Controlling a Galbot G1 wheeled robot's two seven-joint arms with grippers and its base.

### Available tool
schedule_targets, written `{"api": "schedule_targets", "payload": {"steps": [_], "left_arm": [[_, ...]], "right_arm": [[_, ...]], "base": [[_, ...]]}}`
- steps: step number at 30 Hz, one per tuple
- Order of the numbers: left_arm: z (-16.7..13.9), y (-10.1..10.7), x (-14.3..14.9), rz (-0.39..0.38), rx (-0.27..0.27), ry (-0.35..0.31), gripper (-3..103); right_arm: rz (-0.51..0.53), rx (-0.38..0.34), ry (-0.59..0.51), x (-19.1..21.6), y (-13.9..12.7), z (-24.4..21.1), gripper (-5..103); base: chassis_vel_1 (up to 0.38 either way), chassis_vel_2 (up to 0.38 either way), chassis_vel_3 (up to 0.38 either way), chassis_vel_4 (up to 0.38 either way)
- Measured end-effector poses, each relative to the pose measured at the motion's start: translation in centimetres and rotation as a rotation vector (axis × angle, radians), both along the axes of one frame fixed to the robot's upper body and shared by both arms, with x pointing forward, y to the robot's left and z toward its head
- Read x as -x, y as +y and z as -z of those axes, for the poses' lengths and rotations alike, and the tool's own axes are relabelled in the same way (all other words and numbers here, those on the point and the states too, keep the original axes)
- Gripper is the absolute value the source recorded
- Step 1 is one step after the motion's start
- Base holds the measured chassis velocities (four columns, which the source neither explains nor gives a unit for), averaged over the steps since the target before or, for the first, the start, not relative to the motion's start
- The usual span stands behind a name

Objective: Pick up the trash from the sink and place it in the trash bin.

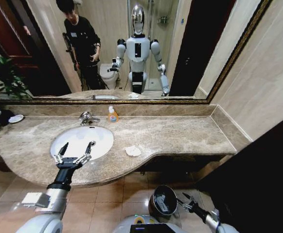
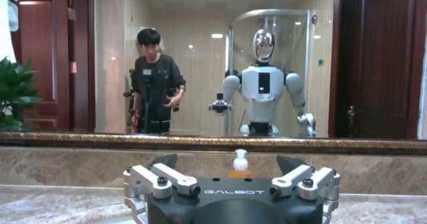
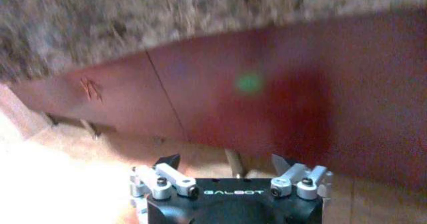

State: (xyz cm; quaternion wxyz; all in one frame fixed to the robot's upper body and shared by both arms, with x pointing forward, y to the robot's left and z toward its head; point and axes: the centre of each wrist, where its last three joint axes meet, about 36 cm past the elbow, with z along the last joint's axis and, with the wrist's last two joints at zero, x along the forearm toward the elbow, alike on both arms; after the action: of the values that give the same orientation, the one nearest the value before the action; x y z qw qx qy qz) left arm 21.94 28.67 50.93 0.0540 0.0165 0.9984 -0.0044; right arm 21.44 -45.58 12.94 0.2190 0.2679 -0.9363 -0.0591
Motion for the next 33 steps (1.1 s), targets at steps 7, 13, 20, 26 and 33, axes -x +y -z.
{"api": "schedule_targets", "payload": {"steps": [7,13,20,26,33], "left_arm": [[0.0,0.0,0.0,0.0,0.0,0.0,100],[0.0,0.0,0.0,0.0,0.0,0.0,100],[0.0,0.0,0.0,0.0,0.0,0.0,100],[0.0,0.0,0.0,0.0,0.0,0.0,100],[0.0,0.0,0.0,0.0,0.0,0.0,100]], "right_arm": [[-0.184,-0.182,-0.139,-1.3,-1.6,-4.2,100],[-0.419,-0.271,-0.224,-1.6,-7.4,-10.3,100],[-0.366,-0.271,-0.381,-4.0,-5.6,-18.0,100],[-0.196,-0.183,-0.487,-11.4,0.7,-24.2,100],[-0.284,-0.124,-0.395,-16.9,4.8,-27.6,100]], "base": [[0.0,0.0,0.0,0.0],[0.0,0.0,0.0,0.0],[0.0,0.0,0.0,0.0],[0.0,0.0,0.0,0.0],[0.0,0.0,0.0,0.0]]}}
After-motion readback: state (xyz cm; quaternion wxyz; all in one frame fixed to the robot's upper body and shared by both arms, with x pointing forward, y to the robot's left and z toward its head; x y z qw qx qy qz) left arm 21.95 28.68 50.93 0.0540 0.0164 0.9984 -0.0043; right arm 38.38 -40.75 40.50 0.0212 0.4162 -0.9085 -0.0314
